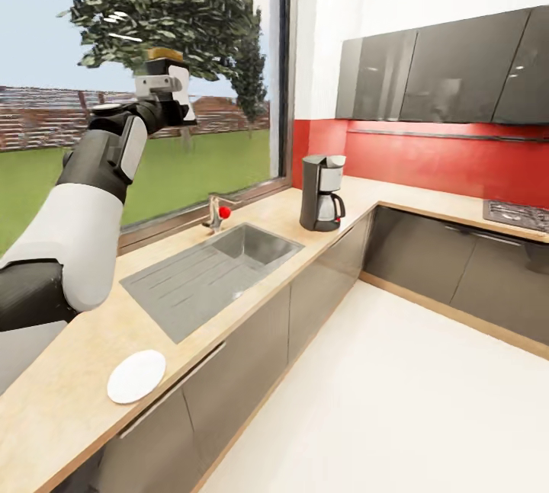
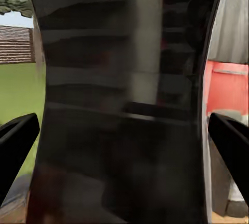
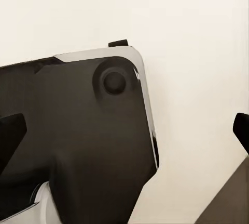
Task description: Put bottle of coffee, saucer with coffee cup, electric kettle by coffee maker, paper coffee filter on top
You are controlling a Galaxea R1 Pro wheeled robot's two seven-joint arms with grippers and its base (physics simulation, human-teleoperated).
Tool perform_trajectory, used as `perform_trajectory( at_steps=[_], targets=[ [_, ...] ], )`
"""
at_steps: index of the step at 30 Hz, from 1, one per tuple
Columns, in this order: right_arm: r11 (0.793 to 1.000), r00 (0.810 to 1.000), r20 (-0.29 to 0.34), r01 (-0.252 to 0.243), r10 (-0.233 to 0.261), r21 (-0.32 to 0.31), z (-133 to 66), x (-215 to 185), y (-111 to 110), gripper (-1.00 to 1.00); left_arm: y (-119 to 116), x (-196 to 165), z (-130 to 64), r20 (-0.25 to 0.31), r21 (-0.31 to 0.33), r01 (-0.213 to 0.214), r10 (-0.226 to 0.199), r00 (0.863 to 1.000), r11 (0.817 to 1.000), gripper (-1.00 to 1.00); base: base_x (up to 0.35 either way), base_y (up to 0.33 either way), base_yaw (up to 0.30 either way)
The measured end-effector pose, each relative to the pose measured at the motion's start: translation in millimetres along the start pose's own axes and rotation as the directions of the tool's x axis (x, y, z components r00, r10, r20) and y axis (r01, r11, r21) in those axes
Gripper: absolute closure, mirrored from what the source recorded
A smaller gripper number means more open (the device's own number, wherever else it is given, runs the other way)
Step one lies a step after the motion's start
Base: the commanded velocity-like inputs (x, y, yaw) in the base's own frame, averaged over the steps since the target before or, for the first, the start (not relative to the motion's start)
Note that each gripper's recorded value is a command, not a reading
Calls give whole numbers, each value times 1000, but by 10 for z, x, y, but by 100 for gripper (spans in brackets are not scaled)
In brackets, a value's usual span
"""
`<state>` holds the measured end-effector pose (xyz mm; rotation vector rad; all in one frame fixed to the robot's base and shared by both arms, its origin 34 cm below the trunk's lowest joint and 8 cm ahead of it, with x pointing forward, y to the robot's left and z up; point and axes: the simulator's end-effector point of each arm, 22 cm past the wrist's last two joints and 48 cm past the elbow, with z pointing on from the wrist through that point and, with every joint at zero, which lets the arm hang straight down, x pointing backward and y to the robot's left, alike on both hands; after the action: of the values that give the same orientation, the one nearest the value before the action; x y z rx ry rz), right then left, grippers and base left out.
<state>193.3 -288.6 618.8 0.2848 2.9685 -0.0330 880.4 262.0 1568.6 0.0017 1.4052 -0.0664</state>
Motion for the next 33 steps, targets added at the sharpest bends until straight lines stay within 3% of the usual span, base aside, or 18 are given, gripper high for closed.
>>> perform_trajectory(
  at_steps=[10, 14, 18, 20, 27, 30, 33],
  targets=[
    [1000, 1000, 2, -1, 1, 1, 1, -8, -2, -100, -12, 19, 1, -1, 3, 3, -3, 1000, 1000, 100, 103, -268, -118],
    [1000, 1000, 26, -1, 1, 3, 6, -121, -12, -100, -157, 86, 14, -7, 25, 8, -8, 1000, 1000, 100, 70, -246, -3],
    [1000, 999, 44, -1, 0, 4, 9, -212, -18, -100, -315, 527, 30, -59, 43, 9, -7, 998, 999, 100, 77, -193, -1],
    [1000, 999, 51, 0, 0, 3, 10, -243, -12, -100, -420, 948, 21, -107, 56, 17, -11, 994, 998, 100, 98, -186, 0],
    [1000, 996, 88, -1, 0, 3, 6, -410, -6, -100, -637, 1494, -54, -104, 83, 28, -19, 994, 996, 100, 146, -218, 0],
    [1000, 995, 98, -2, 2, 4, 5, -458, -6, -100, -706, 1916, -133, -125, 92, 35, -24, 992, 995, 100, 168, -230, 0],
    [1000, 995, 100, -3, 3, 4, 4, -468, -6, -100, -708, 2187, -205, -111, 94, 37, -26, 993, 995, 100, 183, -230, 0]
  ],
)
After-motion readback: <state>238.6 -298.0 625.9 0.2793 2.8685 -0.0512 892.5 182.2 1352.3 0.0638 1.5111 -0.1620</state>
